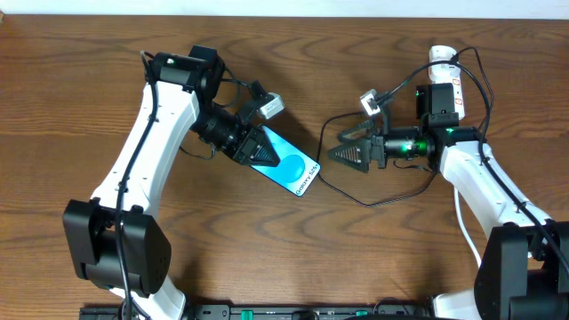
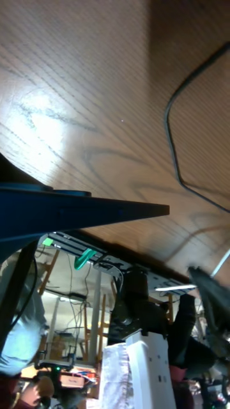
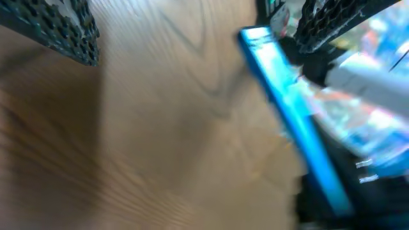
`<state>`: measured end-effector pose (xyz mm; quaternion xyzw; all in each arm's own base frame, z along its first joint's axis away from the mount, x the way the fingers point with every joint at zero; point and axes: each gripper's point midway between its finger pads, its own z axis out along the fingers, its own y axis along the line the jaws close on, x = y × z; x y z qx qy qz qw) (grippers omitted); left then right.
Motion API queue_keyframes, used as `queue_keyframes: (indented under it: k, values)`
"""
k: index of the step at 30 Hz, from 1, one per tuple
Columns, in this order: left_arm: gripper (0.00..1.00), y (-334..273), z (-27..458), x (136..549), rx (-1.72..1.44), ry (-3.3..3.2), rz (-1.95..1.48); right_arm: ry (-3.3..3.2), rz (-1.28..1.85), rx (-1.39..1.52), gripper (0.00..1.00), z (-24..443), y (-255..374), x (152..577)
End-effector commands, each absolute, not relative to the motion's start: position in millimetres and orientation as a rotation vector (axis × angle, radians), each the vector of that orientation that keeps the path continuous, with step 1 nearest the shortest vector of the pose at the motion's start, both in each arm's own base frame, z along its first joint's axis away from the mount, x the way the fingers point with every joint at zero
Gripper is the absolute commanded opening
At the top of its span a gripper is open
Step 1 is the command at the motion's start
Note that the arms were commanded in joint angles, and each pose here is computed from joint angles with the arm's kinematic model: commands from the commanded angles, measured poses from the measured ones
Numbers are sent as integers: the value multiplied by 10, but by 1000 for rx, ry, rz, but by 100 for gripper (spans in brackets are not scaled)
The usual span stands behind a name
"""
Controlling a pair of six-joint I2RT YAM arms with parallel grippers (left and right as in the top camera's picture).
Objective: Plug charger to phone and switch on socket
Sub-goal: 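Bring the right gripper to the phone's lower edge and grasp it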
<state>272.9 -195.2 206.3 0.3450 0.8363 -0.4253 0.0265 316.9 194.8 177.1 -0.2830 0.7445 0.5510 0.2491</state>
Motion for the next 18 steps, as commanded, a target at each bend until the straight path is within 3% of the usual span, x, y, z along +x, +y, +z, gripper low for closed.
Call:
queue_keyframes:
  k: [1,15,18]
  values:
    - [7,-2028,2209,2776,1140,2422,-1370,1689,1551,-995,99,2136,2030,2970]
    - [7,-2020,2152,2750,1141,2452,-1392,1553,1290,-1340,99,1942,2629,2823]
    - [7,-2017,2156,2733,1138,2459,-1399,1484,1307,-1363,90,2000,2628,2784]
